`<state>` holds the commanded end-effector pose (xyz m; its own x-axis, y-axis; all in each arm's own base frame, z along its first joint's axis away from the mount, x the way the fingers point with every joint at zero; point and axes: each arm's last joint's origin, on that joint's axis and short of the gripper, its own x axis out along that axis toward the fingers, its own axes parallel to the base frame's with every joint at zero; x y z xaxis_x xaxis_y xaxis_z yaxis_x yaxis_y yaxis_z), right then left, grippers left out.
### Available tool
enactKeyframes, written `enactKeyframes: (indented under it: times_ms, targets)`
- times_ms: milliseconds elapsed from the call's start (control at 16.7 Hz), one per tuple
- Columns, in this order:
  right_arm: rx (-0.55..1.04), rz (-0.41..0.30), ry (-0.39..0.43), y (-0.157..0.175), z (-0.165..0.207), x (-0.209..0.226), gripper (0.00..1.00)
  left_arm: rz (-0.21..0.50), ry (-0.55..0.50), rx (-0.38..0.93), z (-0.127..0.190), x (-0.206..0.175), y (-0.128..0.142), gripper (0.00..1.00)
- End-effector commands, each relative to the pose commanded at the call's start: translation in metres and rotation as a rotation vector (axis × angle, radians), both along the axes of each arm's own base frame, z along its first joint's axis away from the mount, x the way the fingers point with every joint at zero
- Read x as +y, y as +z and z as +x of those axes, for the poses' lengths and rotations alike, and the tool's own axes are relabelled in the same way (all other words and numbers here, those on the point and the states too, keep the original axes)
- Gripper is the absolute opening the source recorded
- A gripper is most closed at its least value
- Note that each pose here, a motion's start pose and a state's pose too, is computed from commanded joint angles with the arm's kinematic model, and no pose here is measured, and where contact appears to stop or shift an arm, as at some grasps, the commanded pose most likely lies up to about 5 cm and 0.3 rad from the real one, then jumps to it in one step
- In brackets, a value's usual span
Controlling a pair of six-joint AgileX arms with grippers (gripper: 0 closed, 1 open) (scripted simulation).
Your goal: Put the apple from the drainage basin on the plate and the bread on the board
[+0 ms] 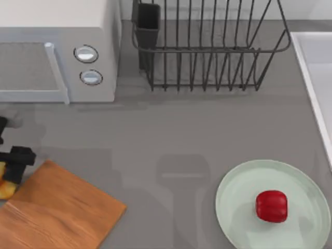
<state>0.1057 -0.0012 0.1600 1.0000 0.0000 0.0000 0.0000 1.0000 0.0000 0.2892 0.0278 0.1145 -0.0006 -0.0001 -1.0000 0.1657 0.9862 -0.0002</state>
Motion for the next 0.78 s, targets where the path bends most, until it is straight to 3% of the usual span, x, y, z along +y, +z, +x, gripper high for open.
enactKeyframes:
  times_ms: [360, 780]
  targets:
    - [0.0, 0.0, 0.0, 0.0, 0.0, 0.0, 1.0, 0.0, 0.0, 0.0, 0.0, 0.0, 0.0, 0.02]
    - [0.0, 0.0, 0.0, 0.0, 0.0, 0.0, 1.0, 0.0, 0.0, 0.0, 0.0, 0.0, 0.0, 0.0]
